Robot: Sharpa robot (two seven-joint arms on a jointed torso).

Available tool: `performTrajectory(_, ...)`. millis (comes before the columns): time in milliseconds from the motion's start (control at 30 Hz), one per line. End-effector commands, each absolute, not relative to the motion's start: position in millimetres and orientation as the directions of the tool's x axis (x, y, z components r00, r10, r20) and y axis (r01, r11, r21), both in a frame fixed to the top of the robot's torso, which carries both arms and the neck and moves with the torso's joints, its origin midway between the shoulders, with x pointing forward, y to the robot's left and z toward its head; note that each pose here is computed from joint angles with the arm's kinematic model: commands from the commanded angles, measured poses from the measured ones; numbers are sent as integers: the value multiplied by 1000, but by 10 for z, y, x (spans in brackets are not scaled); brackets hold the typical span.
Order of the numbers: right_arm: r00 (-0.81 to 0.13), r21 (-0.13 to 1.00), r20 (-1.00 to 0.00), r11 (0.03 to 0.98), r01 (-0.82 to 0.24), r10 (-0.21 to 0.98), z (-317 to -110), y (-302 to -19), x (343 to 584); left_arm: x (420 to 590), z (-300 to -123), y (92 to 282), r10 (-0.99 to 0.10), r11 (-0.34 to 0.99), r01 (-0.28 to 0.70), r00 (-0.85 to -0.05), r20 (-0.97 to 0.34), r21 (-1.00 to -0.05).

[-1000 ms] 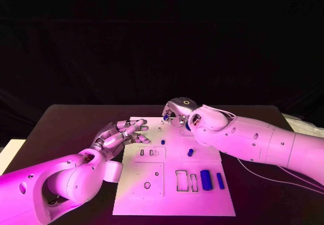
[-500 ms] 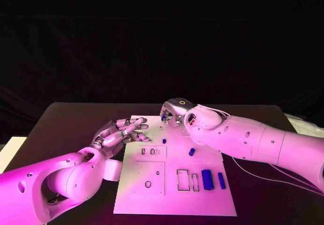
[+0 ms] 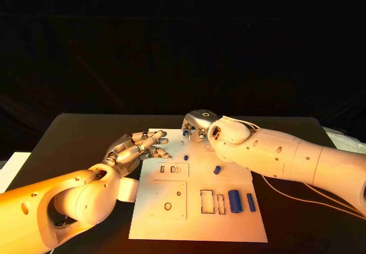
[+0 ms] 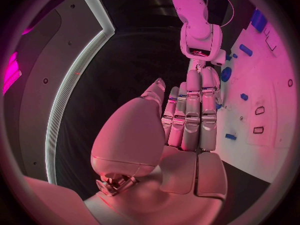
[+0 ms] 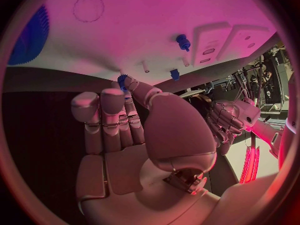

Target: Assemble the parts on the task board

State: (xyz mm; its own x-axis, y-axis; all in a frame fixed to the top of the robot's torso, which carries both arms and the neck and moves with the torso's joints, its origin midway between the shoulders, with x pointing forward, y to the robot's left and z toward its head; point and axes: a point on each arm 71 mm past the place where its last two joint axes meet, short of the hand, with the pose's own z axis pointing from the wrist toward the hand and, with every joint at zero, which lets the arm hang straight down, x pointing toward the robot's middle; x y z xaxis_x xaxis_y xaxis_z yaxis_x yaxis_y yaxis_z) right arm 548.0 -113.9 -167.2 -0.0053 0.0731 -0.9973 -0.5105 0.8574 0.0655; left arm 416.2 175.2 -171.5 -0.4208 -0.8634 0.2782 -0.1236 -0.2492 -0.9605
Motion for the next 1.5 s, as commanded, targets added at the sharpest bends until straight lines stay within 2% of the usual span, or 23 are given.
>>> performTrajectory(33, -26, 42, -999, 865, -500, 34, -1725, -1136, 5484, 4153, -1692, 1728, -850, -261, -124, -440, 289, -957)
performTrajectory(633, 9, 72, -996, 861, -504, 88, -1674, -1202, 5440, 4159, -1693, 1735, -850, -258, -130, -441, 289, -957)
performTrajectory(867, -17, 155, -986, 880, -449, 165, -1538, -1581, 5335, 4166, -1696, 1768, -853, -255, -130, -436, 286, -958)
performTrajectory(1033, -80, 229, -973, 903, -363, 214, -1472, -1927, 5292, 4175, -1701, 1789, -856, -254, -131, -431, 286, -958)
performTrajectory(1167, -152, 265, -961, 923, -280, 230, -1497, -2177, 5289, 4187, -1708, 1801, -858, -255, -133, -426, 287, -958)
performTrajectory(1333, -209, 272, -951, 936, -222, 227, -1541, -2345, 5303, 4194, -1713, 1805, -858, -255, -134, -425, 288, -958)
performTrajectory(1500, -235, 257, -950, 944, -207, 206, -1576, -2384, 5320, 4195, -1714, 1799, -857, -256, -134, -427, 289, -957)
